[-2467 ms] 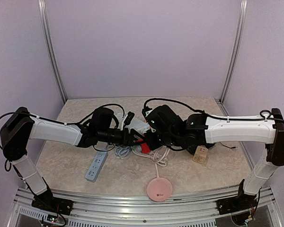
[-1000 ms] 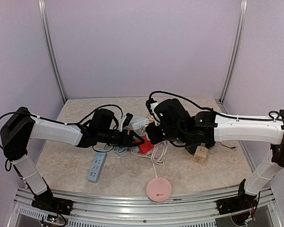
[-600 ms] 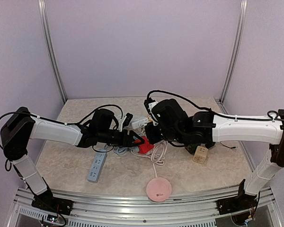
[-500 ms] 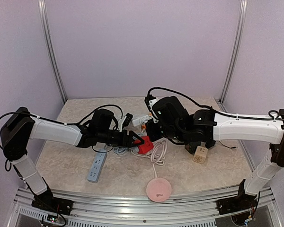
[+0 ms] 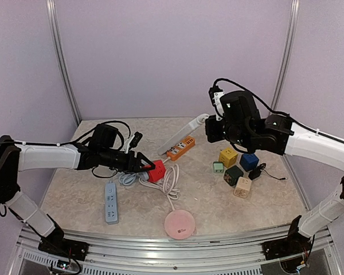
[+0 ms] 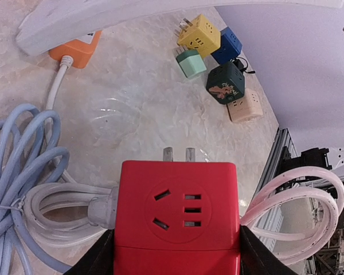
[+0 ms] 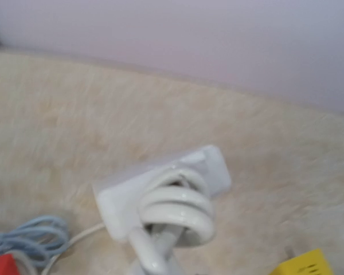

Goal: Pull the plug off the socket

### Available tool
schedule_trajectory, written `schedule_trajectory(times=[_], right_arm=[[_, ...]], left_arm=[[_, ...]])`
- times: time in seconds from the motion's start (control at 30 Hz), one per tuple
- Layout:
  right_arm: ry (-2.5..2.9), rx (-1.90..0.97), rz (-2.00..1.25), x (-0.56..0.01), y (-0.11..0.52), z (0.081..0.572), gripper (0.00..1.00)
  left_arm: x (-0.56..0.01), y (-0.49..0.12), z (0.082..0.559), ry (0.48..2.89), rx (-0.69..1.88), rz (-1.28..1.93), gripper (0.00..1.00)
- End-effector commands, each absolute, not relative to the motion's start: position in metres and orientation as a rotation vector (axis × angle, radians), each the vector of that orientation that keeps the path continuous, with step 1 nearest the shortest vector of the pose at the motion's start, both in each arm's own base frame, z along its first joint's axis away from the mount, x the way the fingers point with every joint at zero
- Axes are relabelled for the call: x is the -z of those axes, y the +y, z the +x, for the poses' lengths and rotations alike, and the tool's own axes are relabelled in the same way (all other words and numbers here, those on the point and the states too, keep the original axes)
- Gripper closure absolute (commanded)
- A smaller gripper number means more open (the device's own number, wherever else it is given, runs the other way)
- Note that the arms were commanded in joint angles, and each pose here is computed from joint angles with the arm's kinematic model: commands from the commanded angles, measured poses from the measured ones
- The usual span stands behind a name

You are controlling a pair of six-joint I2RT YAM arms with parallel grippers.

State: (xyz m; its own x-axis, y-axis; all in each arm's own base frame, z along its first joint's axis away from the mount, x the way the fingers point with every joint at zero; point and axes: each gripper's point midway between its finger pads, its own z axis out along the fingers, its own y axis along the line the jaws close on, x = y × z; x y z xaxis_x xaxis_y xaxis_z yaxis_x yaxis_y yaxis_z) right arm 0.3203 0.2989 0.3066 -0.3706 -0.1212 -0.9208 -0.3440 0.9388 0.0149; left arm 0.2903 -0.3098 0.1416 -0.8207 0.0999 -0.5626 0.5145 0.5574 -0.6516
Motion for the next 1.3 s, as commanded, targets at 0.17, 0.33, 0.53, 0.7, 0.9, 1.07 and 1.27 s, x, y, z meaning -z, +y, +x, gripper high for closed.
schedule_trajectory(times=[0.17,0.33,0.53,0.7,0.9,1.07,1.27], right_arm=[[1.86,-0.105,-0.152,-0.356,0.223,0.329,1.0],[1.864,-0.04,-0.102,-0.356,0.197,0.337,1.0],[1.922,-0.046,-0.117,-0.33,0.199,0.343,1.0],[2.059,-0.129,-0.155,-0.272,0.218,0.339,1.0],[2.181,-0.249,-0.141,-0.208,0.234,0.329,1.0],[2.236,-0.295,-0.146,-0.181,0.25,0.332,1.0],[2.324,-0.339,-0.156,-0.143,0.27,0.336,1.0]], left_arm=[[-0.204,-0.28,0.309,2.184,1.321,0.558,0.81],[-0.218,-0.27,0.321,2.151,1.298,0.589,0.81],[-0.229,-0.263,0.329,2.108,1.265,0.624,0.81],[-0.235,-0.26,0.33,2.078,1.261,0.657,0.81],[-0.237,-0.26,0.33,2.054,1.252,0.682,0.81],[-0.234,-0.259,0.328,2.051,1.258,0.681,0.81],[-0.233,-0.258,0.326,2.053,1.265,0.676,0.81]])
